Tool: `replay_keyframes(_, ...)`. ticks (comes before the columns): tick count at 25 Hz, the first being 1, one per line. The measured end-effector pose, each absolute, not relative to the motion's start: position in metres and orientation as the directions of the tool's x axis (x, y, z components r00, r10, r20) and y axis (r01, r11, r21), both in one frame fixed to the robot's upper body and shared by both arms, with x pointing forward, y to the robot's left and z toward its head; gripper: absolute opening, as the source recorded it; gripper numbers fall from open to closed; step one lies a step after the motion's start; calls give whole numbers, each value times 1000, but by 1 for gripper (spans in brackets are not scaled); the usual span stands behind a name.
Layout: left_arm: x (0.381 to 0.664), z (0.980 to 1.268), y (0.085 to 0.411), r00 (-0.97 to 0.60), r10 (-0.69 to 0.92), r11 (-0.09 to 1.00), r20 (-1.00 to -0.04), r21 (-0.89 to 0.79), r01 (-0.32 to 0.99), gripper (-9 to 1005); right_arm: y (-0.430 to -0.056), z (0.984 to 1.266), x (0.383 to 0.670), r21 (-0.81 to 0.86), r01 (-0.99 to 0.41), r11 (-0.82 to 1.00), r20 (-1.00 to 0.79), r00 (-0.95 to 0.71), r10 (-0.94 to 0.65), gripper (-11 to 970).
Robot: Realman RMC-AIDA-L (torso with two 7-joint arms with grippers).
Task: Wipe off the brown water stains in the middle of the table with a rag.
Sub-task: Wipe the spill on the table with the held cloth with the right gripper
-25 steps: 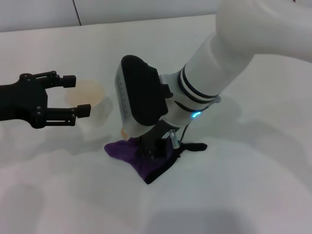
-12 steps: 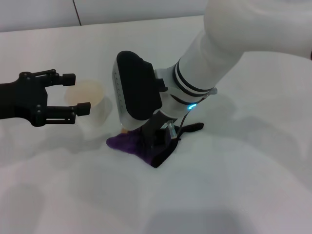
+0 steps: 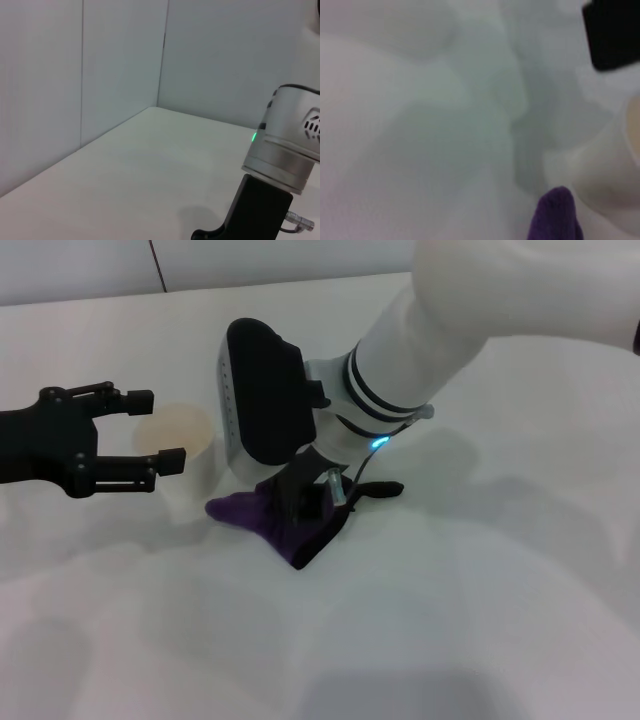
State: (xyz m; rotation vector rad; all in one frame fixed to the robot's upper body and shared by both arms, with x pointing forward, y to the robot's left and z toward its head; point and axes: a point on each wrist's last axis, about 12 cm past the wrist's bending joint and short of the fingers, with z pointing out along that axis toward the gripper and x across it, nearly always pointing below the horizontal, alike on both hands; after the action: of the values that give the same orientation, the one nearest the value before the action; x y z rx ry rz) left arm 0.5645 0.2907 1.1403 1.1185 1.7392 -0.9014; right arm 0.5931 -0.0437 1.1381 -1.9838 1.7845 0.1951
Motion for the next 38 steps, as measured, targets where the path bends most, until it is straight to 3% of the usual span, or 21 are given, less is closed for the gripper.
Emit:
replay_keyframes(24,567,1139,287,-225,312,330,-923,-117,937,875,-25,1132,560,-230,-937,-263,-320,328,-889,68)
replay_keyframes(38,567,1138,286,-228,310,331,-923,-119,936,875,-12,1147,573,-291,-934,-207,-365,309,-878,68)
